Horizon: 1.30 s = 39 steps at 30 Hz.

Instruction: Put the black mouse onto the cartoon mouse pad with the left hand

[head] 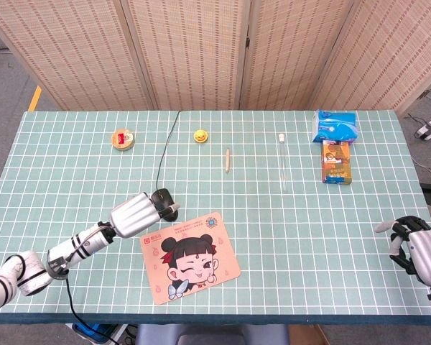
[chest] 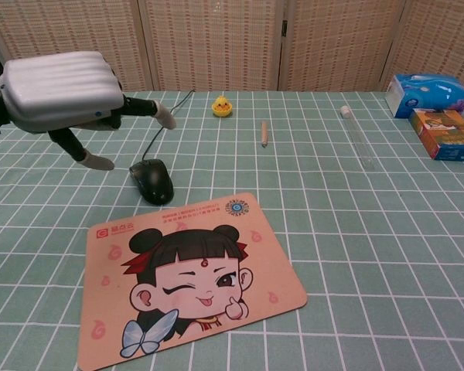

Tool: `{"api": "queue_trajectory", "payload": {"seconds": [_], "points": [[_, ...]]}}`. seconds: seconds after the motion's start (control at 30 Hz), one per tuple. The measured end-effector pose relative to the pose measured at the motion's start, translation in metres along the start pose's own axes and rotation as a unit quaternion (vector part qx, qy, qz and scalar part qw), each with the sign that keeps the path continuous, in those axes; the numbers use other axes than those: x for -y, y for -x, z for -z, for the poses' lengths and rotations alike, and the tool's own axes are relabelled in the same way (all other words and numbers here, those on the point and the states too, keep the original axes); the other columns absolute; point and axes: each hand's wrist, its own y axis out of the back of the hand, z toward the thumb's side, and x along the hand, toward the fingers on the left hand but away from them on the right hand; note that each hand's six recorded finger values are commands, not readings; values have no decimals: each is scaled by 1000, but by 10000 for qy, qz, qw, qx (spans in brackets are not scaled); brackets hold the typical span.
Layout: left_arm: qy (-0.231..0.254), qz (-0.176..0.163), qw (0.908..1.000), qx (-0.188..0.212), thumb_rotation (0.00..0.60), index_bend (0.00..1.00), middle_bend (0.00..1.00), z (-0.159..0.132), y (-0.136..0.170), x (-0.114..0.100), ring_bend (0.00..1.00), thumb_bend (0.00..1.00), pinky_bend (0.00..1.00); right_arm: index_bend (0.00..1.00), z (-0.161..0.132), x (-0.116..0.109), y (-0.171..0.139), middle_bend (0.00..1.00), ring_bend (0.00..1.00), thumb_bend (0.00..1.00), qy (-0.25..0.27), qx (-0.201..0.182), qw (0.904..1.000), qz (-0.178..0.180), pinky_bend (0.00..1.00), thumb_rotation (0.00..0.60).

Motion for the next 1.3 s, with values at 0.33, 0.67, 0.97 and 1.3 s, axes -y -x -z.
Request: {"api": "queue_trajectory", "payload": {"seconds": [0.33,0.67,0.97,1.3], "points": [[-440,307,9973,503,600,268,1000,-11,-32,21,1000,43,1000,421,11,-5,4,343,343,448,146,143,9998,-17,265,600],[-514,713,9947,534,600,304,1000,0,-47,42,1000,39,1000,421,23,0,11,344,344,447,186,349,9991,-148,265,600],[-567,938,9924,564,600,317,1000,2,-55,54,1000,39,1000,421,26,3,15,344,343,448,208,386,9988,-214,265,600],[-659,1140,9900,500,600,320,1000,4,-60,65,1000,39,1000,421,29,4,17,344,344,448,223,451,9984,-239,265,600]]}}
